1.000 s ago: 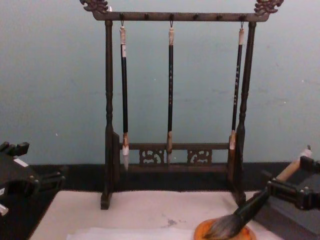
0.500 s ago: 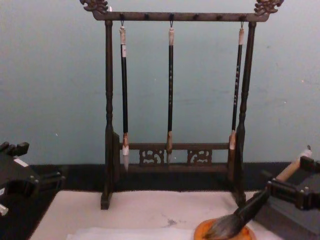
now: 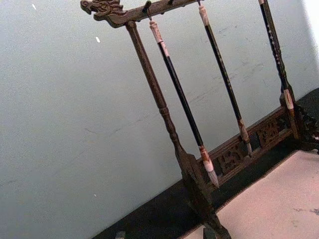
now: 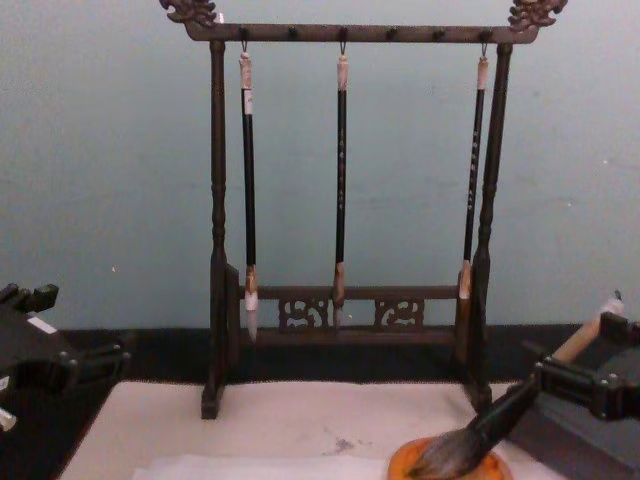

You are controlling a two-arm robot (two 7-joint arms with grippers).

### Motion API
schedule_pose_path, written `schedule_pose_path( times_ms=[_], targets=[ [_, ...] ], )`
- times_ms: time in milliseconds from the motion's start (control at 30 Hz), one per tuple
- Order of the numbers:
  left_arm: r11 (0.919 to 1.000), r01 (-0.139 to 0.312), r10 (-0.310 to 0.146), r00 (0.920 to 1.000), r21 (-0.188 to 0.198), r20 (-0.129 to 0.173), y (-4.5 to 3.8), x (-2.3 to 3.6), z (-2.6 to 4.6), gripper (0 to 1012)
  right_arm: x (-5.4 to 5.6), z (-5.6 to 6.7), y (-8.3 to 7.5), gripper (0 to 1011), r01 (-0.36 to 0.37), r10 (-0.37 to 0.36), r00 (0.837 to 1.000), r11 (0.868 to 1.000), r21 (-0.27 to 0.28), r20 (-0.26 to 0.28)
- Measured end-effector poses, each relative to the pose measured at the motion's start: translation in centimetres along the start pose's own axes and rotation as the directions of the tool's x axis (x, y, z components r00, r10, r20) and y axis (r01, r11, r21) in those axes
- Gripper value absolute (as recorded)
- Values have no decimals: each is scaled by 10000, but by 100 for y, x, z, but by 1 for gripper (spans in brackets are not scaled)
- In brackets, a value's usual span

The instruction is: Pick up the brush from the inkstone, write on the paper, then place the brush back to its original position.

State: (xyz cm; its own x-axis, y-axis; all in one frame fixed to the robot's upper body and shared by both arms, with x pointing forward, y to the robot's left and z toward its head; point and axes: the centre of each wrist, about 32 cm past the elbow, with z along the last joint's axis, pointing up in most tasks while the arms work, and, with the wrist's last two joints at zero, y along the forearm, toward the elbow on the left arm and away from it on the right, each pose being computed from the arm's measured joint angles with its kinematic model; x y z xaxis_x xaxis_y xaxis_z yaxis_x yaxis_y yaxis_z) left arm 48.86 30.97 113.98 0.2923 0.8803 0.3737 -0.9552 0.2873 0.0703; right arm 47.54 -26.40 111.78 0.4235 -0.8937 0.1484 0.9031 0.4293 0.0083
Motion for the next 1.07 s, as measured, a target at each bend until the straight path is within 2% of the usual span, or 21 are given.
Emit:
schedule_pose_path(
  times_ms=[1067],
  targets=[
    [10000,0,0,10000,0,0,0,0,0,1010,0,0,0,1000,0,0,10000,10000,0,0]
  ],
)
